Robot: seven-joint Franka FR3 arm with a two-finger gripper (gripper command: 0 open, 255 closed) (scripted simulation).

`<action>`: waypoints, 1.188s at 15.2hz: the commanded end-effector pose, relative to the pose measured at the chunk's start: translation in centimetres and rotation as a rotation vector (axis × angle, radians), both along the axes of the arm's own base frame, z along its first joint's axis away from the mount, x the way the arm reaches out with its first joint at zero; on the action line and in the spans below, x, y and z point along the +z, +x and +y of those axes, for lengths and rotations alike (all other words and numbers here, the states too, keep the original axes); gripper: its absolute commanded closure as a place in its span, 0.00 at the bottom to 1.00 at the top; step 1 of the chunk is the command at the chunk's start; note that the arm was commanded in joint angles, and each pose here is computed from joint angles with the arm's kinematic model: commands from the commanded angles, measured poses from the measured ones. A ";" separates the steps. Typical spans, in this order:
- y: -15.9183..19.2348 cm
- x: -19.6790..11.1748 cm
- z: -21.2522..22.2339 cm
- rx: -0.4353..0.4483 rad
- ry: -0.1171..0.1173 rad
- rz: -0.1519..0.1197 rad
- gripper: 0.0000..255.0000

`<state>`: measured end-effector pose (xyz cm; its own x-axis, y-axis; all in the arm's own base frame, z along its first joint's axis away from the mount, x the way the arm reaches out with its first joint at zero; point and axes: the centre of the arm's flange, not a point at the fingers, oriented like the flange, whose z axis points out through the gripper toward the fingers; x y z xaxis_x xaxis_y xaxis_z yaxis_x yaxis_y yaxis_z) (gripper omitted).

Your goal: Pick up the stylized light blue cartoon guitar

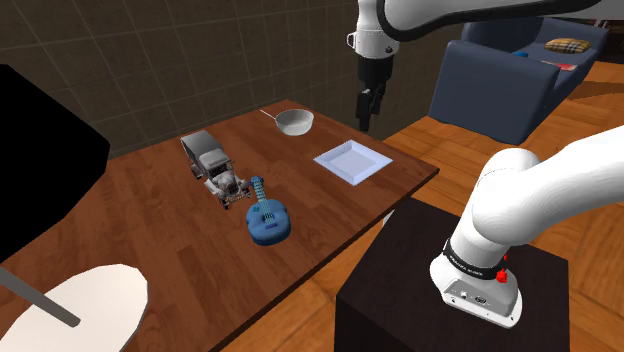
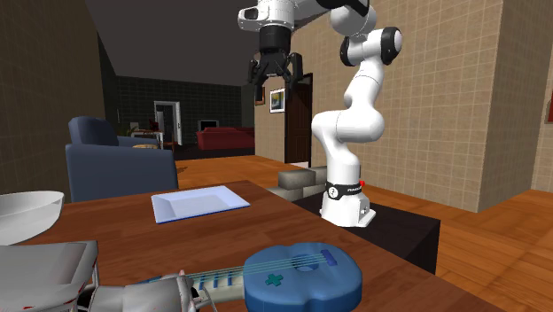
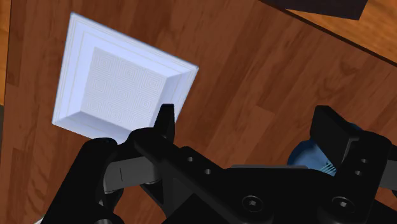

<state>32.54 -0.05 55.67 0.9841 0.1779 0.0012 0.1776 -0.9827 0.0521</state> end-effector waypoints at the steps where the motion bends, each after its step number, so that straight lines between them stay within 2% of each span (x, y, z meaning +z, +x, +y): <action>1: 0.0 0.0 0.0 0.000 0.000 0.000 0.00; 9: 4.8 -5.8 7.8 -0.195 -0.029 -0.021 0.00; 18: 12.1 -12.4 15.1 -0.414 -0.063 -0.046 0.00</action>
